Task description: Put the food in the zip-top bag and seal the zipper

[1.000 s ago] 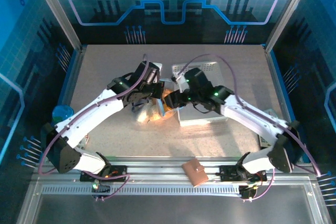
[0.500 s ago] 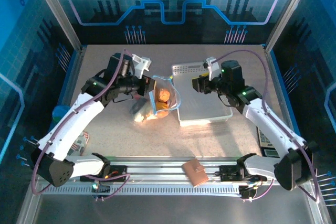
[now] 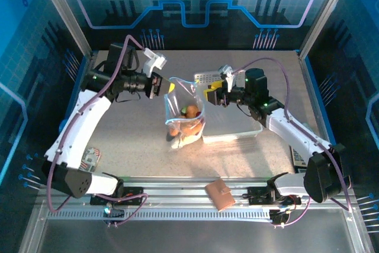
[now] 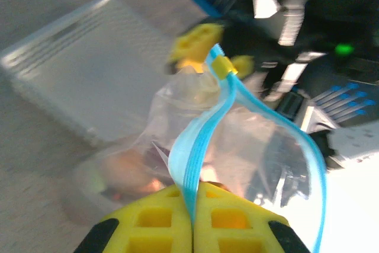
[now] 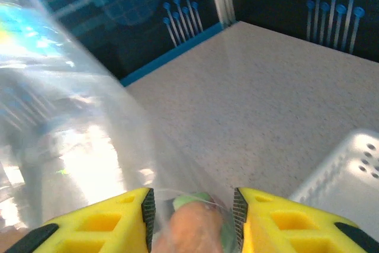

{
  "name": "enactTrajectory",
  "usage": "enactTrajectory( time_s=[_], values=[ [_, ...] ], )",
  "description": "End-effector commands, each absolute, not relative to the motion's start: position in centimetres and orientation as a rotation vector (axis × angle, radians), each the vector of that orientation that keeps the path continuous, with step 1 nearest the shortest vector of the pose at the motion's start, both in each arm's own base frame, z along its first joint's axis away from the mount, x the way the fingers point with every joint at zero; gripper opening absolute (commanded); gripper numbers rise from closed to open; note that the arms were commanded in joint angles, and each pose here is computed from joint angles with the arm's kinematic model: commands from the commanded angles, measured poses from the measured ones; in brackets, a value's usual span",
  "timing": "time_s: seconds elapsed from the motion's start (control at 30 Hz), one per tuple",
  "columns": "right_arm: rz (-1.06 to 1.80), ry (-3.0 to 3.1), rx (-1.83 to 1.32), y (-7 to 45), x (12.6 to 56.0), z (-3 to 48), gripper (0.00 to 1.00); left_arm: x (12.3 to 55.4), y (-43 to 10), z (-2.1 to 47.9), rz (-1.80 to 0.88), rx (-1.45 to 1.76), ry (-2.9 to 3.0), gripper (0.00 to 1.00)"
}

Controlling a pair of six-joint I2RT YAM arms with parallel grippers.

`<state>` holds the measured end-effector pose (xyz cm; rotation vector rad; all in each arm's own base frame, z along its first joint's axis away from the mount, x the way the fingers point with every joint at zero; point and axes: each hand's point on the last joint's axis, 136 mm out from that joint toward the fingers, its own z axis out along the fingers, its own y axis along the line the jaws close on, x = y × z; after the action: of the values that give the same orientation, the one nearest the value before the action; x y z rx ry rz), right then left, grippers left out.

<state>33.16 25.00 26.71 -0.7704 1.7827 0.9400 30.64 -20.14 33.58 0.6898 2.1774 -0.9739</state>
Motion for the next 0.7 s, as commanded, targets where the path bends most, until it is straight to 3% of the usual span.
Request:
enactTrajectory(
  time_s=[0.0, 0.17, 0.33, 0.67],
  values=[
    [0.973, 1.633, -0.869, 25.4, 31.6, 28.8, 0.42, 33.7, -16.7, 28.5, -0.746, 0.607, 2.383, 0.09],
    [0.959, 1.683, -0.860, 25.5, 32.6, 27.4, 0.41, 34.8, -16.8, 24.4, -0.764, 0.649, 2.519, 0.07],
    [0.806, 1.843, -0.739, 24.1, 35.7, 24.5, 0.40, 34.9, -16.6, 25.1, -0.727, 0.672, 2.468, 0.06],
    [0.912, 1.876, -0.705, 24.4, 38.9, 23.1, 0.33, 33.2, -17.1, 26.9, -0.771, 0.756, 2.375, 0.08]
  ],
)
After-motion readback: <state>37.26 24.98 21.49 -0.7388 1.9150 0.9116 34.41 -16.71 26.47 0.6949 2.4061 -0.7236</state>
